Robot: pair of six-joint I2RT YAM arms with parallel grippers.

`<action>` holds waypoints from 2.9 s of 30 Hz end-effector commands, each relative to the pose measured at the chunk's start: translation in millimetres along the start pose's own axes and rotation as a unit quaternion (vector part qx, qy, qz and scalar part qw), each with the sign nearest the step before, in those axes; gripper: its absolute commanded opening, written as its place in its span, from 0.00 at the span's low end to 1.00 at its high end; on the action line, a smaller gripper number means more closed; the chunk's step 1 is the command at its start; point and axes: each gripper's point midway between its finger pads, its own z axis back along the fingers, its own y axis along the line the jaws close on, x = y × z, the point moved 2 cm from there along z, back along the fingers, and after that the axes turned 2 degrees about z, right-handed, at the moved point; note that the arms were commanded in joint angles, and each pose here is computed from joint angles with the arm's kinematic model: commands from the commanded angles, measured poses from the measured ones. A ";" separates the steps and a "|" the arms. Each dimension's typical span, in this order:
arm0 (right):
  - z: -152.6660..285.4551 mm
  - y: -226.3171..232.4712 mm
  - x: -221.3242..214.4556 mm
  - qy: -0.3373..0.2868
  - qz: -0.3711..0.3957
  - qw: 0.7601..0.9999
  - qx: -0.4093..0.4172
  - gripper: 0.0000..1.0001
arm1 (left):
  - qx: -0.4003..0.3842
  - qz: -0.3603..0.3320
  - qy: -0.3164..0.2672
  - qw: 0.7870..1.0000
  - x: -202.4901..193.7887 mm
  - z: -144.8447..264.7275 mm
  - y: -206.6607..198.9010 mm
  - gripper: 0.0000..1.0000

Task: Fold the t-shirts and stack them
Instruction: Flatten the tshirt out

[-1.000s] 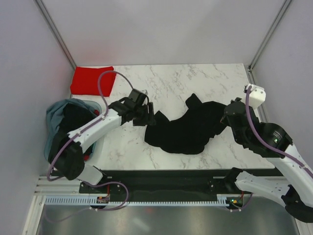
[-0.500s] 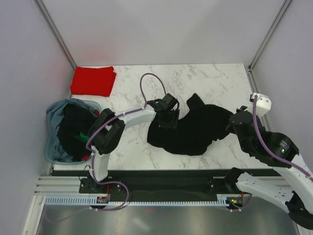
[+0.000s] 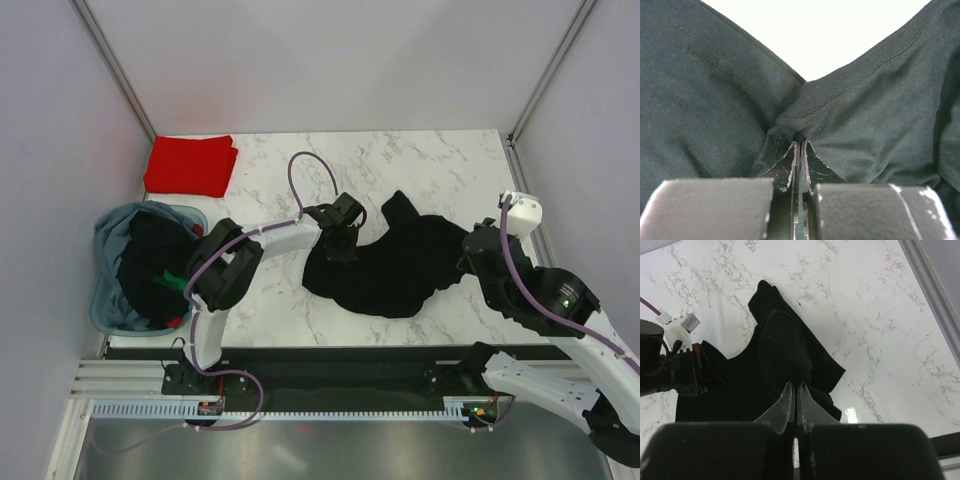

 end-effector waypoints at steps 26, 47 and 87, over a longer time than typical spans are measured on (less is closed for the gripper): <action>120.4 57.3 212.5 -0.159 -0.135 0.952 0.223 0.00 | 0.022 -0.122 -0.553 0.824 207.7 474.0 -52.6 0.02; 52.8 1.2 153.2 -0.131 -0.057 0.988 -0.057 0.00 | -0.202 -0.068 -0.202 0.956 218.4 88.8 -122.5 0.25; 5.5 63.1 75.3 -0.033 -0.026 0.998 0.050 0.00 | -0.018 0.123 -0.096 0.988 7.3 19.6 35.9 0.59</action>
